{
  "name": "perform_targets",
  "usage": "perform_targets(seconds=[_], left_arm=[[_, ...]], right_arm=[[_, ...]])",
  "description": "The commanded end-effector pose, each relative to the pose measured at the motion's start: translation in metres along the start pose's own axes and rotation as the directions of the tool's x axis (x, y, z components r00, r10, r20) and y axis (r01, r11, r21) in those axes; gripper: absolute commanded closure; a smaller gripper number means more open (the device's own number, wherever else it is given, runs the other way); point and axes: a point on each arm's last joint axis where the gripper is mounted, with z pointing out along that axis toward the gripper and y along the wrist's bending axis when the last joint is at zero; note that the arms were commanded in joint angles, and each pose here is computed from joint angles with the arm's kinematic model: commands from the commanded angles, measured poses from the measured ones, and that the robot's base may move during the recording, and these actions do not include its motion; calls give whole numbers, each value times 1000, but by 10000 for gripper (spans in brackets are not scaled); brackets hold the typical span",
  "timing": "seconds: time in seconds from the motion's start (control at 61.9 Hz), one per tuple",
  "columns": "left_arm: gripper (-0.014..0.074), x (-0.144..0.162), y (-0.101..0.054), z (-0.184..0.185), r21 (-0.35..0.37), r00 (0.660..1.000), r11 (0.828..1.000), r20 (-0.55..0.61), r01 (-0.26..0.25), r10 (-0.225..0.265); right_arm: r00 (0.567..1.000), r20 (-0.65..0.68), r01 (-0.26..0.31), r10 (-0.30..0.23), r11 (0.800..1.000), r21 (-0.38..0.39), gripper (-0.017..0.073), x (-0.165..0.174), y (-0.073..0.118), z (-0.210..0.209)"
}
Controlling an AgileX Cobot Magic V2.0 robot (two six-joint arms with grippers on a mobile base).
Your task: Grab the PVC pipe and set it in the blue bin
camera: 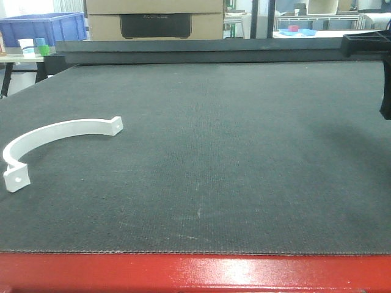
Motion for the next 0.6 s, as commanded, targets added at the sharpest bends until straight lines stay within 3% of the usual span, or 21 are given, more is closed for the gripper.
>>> perform_targets(seconds=[0.0, 0.291, 0.581], left_arm=[[705, -13, 1, 15, -1, 999, 1000, -41, 3, -3], [705, -40, 2, 47, 3, 989, 1000, -148, -25, 25], [705, -38, 9, 76, -38, 973, 998, -226, -48, 38]], right_arm=[[1000, 20, 19, -20, 1000, 4, 712, -1, 0, -3], [998, 40, 39, -39, 999, 0, 712, -3, 1, -3], [997, 66, 39, -39, 999, -5, 712, -5, 1, -4]])
